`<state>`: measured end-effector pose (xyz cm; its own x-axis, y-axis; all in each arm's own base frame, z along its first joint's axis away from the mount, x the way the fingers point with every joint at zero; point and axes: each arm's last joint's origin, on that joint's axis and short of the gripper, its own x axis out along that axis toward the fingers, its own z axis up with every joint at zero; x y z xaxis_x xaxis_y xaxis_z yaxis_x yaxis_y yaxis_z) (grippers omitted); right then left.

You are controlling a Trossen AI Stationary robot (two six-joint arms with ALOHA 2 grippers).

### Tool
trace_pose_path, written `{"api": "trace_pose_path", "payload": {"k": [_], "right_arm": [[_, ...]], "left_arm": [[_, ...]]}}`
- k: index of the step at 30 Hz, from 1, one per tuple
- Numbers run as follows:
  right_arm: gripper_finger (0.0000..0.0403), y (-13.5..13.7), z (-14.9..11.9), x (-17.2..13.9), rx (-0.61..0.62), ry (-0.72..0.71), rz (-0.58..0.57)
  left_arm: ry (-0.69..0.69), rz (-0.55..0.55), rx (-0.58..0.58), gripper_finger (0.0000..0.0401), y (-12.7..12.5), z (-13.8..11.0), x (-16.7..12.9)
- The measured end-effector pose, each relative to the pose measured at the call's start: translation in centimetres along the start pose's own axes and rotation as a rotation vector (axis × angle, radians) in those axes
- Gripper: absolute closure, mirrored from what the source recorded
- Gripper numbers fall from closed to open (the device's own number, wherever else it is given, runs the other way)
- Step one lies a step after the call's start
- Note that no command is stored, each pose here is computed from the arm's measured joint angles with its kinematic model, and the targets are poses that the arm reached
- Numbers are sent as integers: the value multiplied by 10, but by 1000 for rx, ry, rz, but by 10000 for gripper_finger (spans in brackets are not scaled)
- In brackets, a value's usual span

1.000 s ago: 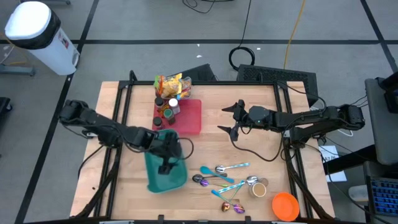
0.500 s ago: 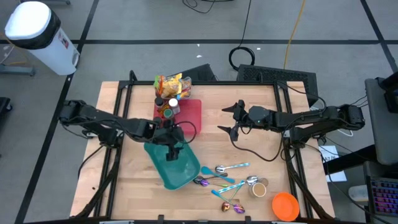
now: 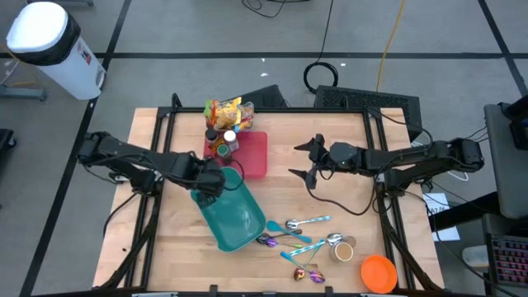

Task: Pick & Place Food Item
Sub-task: Adjust the blue bin on the table

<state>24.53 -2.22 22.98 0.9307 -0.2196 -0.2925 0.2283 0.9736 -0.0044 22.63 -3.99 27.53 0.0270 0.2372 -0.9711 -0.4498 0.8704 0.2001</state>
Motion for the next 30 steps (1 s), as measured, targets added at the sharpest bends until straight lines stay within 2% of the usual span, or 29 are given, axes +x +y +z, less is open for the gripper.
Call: {"api": "trace_pose_path", "payload": {"k": [8, 13, 16, 20, 22, 24, 27, 30], "right_arm": [[9, 7, 1, -1, -11, -12, 26], [9, 7, 1, -1, -12, -12, 27], [9, 7, 1, -1, -12, -12, 26], [9, 7, 1, -1, -11, -13, 25], [9, 7, 1, -1, -12, -13, 25], [9, 7, 1, -1, -12, -13, 25], [9, 7, 1, -1, -12, -13, 25], [9, 7, 1, -1, -10, -13, 25]], "left_arm": [[106, 33, -41, 172, 8, -6, 28], [193, -8, -73, 235, 10, -11, 41], [262, -42, -164, 276, 11, -14, 47], [360, -55, -371, 344, 12, -18, 47], [394, -71, -427, 378, 12, -18, 46], [414, -73, -461, 389, 12, -19, 45], [434, -44, -556, 380, 12, -21, 45], [486, 25, -654, 383, 15, -26, 43]]}}
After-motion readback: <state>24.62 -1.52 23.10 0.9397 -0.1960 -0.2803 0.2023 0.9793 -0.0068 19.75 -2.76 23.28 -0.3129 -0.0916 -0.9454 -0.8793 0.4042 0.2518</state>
